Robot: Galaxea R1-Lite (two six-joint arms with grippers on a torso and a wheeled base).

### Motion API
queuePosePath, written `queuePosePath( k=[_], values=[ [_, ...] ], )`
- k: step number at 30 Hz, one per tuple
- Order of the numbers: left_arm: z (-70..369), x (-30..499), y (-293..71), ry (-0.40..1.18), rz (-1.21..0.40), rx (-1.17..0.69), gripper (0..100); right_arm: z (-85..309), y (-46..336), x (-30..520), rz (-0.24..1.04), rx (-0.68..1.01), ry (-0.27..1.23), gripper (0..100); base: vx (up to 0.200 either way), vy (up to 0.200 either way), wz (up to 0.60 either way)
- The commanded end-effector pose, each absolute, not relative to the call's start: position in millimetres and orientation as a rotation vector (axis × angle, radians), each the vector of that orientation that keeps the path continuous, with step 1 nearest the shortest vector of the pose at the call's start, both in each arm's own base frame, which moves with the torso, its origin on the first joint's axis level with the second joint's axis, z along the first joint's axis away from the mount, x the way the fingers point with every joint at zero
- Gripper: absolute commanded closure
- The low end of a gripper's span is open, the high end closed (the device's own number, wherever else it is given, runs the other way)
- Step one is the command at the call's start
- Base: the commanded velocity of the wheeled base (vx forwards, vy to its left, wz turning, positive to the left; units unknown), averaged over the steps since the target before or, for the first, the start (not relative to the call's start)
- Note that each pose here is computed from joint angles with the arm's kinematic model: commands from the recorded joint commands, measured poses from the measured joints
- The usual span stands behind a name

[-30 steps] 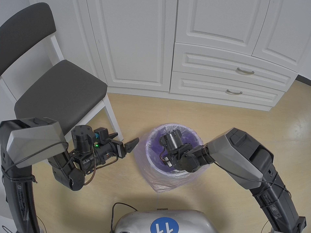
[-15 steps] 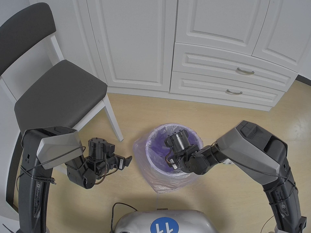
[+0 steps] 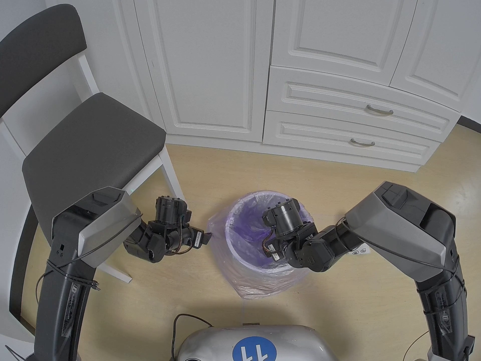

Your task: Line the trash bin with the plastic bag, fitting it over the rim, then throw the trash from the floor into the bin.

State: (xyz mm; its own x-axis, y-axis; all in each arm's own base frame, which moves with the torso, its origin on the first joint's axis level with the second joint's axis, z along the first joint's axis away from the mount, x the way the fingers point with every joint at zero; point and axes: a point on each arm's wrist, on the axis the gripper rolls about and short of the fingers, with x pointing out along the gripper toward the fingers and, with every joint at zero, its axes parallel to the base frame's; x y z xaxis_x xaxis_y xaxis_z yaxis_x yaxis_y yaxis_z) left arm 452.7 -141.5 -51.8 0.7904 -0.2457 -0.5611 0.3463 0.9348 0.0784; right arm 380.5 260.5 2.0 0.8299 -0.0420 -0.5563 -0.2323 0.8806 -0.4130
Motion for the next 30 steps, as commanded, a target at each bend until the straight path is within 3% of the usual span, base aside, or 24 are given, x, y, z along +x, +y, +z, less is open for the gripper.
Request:
queuePosePath(
  k=[1, 15, 30],
  values=[
    [-75.2, 477.7, -150.2, 0.62, -0.333, 0.258, 0, 7.0, 260.1, 378.3, 0.117, -0.484, 0.581, 0, 0.0, 0.0, 0.0],
    [-99.6, 505.7, -183.2, 0.642, -0.371, 0.269, 0, 9.1, 254.0, 375.2, 0.127, -0.47, 0.575, 0, 0.0, 0.0, 0.0],
    [-103.4, 504.5, -187.9, 0.649, -0.372, 0.159, 0, 9.5, 249.4, 374.5, 0.127, -0.462, 0.574, 0, 0.0, 0.0, 0.0]
  ],
)
